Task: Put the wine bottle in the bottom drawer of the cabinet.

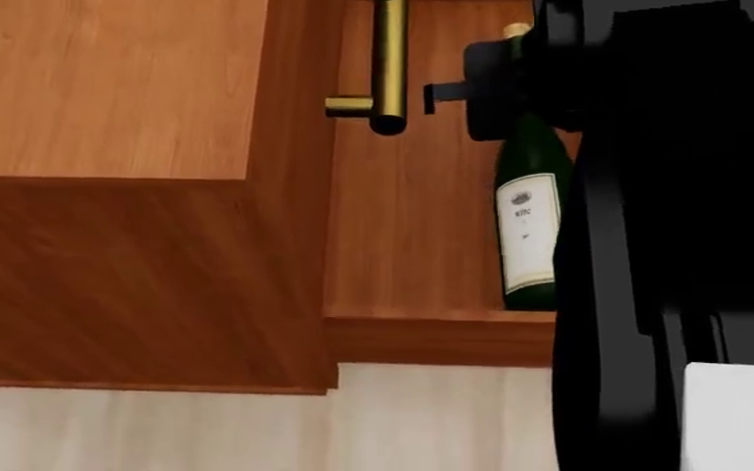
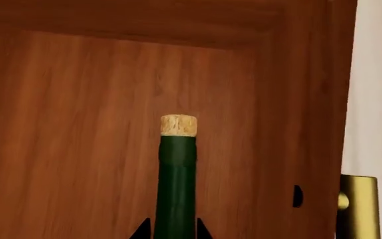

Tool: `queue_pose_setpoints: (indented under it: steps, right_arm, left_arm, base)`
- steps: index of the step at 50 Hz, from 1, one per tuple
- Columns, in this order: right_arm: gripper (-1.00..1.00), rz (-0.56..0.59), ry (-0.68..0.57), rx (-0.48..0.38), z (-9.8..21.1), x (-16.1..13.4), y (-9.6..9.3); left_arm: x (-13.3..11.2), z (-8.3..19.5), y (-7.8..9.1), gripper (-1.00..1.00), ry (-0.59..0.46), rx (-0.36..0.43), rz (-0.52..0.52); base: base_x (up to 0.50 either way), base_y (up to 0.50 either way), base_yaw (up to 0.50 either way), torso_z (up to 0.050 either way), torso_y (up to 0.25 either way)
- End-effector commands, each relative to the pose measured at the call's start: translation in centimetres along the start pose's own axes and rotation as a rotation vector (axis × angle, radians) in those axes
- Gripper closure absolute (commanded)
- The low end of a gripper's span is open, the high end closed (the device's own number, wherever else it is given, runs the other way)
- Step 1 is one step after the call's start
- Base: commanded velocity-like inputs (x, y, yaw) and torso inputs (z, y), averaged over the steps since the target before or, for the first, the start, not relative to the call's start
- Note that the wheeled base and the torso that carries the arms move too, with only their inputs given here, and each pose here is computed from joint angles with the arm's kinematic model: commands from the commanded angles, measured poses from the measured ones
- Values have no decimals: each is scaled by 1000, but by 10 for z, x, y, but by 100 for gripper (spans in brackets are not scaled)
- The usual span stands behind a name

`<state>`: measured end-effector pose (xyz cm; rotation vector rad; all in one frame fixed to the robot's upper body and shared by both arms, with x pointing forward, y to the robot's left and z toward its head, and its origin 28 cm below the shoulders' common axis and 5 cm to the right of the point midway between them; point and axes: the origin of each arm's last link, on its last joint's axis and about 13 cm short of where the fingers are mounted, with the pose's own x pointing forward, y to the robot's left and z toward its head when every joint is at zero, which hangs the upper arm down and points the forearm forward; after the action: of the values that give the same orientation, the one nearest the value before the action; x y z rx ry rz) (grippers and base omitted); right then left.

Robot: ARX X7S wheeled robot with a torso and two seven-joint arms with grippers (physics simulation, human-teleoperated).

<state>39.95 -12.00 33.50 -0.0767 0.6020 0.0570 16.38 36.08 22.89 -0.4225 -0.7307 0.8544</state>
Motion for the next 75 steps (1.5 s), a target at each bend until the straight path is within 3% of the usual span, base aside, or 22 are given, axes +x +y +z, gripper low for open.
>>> queue_pose_setpoints:
  steps: [1,16,17,38,39,52,55,56,62,66,75]
  right_arm:
    - [100,-12,194,100,-63,46,5]
    - [100,-12,194,100,-63,46,5]
    - [-100,-12,194,100,-63,46,5]
    - [-100,-12,194,100,-63,46,5]
    - [-100,-135,50,40,-16,9,-18]
    - [-100,-170,-148,-22,35,-39,-25]
    - [-100,-218,-215,-102,45,-46,-27]
    - [-100,-201,-204,-77,45,-49,-27]
    - [-100,-350,-334,-321,62,-57,-30]
    - [-100,-406,-323,-459,65,-57,-29]
    - [-100,-466,-320,-600,72,-67,-26]
  left_arm:
    - [0,0,0,-100,0,3,0]
    - [0,1,0,-100,7,-17,2]
    - [0,1,0,-100,7,-17,2]
    - [0,0,0,-100,4,-7,-5]
    - [0,0,0,-100,4,-4,-5]
    - [0,0,-1,-100,8,3,-2]
    - [1,-1,-1,-100,9,2,-2]
    - [1,-1,0,-100,8,2,-2]
    - [0,0,0,-100,10,3,-4]
    - [0,0,0,-100,10,2,-3]
    - [0,-1,0,-100,10,3,-3]
  base:
    - [18,-3,-3,2,-184]
    - [16,-4,-3,1,-83]
    - [15,-5,0,0,-25]
    - [15,-6,-4,0,-28]
    - [15,-6,-4,0,-28]
    - [8,-7,-7,0,-13]
    - [6,-7,-7,0,-4]
    - [12,-7,-6,0,0]
    - [7,-5,-3,0,-2]
    - [8,-3,-1,0,-5]
    - [7,-3,-2,0,-1]
